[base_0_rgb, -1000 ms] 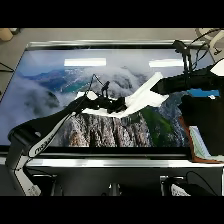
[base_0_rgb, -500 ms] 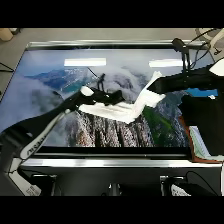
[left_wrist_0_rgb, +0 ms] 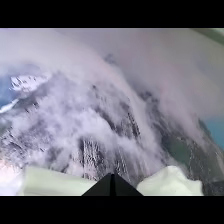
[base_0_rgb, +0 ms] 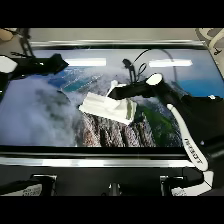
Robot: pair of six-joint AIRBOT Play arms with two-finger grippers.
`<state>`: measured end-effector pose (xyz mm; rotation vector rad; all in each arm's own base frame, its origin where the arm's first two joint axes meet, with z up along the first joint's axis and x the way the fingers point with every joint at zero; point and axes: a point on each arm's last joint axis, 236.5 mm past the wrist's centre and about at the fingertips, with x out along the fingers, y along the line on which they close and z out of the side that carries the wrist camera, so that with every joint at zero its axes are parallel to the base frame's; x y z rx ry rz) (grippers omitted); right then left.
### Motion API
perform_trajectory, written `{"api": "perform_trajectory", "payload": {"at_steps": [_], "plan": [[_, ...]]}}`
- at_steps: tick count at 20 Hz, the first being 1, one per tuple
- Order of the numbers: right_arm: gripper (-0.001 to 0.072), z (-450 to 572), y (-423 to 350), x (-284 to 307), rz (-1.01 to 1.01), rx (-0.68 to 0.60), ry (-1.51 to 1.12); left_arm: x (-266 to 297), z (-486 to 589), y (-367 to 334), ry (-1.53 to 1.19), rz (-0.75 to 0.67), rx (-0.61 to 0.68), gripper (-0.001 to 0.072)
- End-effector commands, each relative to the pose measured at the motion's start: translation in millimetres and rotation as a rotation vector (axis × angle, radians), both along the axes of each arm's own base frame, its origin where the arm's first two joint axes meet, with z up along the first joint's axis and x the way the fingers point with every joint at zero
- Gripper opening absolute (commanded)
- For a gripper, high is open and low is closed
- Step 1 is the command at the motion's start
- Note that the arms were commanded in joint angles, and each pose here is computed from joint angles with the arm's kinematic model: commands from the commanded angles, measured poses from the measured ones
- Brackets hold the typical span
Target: Fold the shirts.
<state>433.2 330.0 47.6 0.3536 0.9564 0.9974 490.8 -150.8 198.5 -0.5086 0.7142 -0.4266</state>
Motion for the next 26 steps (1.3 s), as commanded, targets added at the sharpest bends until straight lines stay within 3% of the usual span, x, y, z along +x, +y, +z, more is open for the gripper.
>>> {"api": "perform_trajectory", "payload": {"at_steps": [1,2,3,4,7,9,11,14,15,20,26], "plan": [[0.0095,-34,55,3,-0.037,0.166,0.115,-30,57,21,-0.118,0.016,0.043,0.0032],[0.0329,-38,60,4,-0.043,0.199,0.136,-36,63,18,-0.131,0.007,0.043,0.0033],[0.0621,-37,62,8,-0.059,0.229,0.146,-39,66,15,-0.138,-0.001,0.043,0.0032],[0.0649,-33,57,13,-0.063,0.240,0.125,-40,67,13,-0.139,-0.006,0.042,0.0033],[0.0648,-14,18,24,-0.040,0.229,0.061,-41,61,11,-0.126,-0.010,0.043,0.0032],[0.0648,-8,-33,30,-0.023,0.144,0.020,-41,54,11,-0.118,-0.017,0.053,0.0033],[0.0648,-28,-102,25,-0.032,-0.056,0.059,-41,47,11,-0.105,-0.020,0.057,0.0033],[0.0617,-98,-213,-29,-0.005,-0.532,0.305,-41,45,11,-0.100,-0.020,0.057,0.0033],[0.0617,-111,-224,-42,0.010,-0.586,0.349,-41,45,11,-0.100,-0.020,0.057,0.0033],[0.0630,-120,-164,-12,-0.255,-0.211,0.384,-43,43,10,-0.091,-0.027,0.058,0.0033],[0.0626,-132,-129,-15,-0.257,-0.151,0.425,-43,42,10,-0.088,-0.029,0.059,0.0033]]}}
